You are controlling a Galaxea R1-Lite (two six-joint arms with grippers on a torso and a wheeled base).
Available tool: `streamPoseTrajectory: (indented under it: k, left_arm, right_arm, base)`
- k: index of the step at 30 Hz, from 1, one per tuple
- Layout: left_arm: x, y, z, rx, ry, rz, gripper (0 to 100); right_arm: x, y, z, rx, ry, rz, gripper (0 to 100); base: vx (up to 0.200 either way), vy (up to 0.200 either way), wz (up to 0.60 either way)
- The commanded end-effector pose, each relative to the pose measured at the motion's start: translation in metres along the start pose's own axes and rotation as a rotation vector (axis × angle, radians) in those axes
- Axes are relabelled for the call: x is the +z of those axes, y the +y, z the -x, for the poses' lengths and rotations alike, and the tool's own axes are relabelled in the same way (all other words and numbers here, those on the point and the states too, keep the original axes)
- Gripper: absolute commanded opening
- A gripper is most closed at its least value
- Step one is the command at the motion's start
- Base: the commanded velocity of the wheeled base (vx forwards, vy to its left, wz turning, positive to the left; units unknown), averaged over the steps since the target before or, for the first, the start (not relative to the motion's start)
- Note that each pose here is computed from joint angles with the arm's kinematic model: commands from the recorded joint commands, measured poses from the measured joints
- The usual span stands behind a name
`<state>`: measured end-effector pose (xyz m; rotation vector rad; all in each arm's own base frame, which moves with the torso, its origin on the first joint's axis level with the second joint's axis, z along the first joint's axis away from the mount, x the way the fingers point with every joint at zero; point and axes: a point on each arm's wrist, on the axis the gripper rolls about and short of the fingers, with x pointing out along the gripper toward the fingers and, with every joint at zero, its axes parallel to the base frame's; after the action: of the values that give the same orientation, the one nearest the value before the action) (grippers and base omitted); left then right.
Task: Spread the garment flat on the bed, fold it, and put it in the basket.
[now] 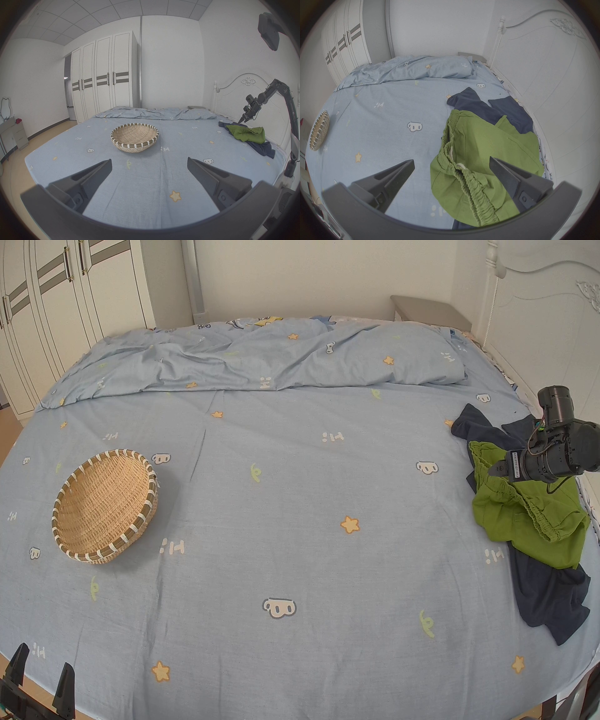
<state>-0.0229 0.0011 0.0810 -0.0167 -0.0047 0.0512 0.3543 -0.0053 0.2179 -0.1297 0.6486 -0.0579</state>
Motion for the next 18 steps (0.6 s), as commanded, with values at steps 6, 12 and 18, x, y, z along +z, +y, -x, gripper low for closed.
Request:
streamPoseTrajectory:
  k: [6,12,18]
  left_arm:
    - [-0.005,0.000,0.000,0.001,0.001,0.000,100]
    - [-0.005,0.000,0.000,0.001,0.001,0.000,100]
    - [-0.005,0.000,0.000,0.001,0.001,0.000,100]
  right_arm:
    - [-0.002,0.012,-0.035,0.024,0.050,0.018,100]
    - [0.003,0.011,-0.050,0.018,0.049,0.015,100]
    - [0.008,0.006,-0.067,0.005,0.045,0.003,100]
  base:
    - [0.000,0.000,0.00]
    - [0.000,0.000,0.00]
    - [0.000,0.000,0.00]
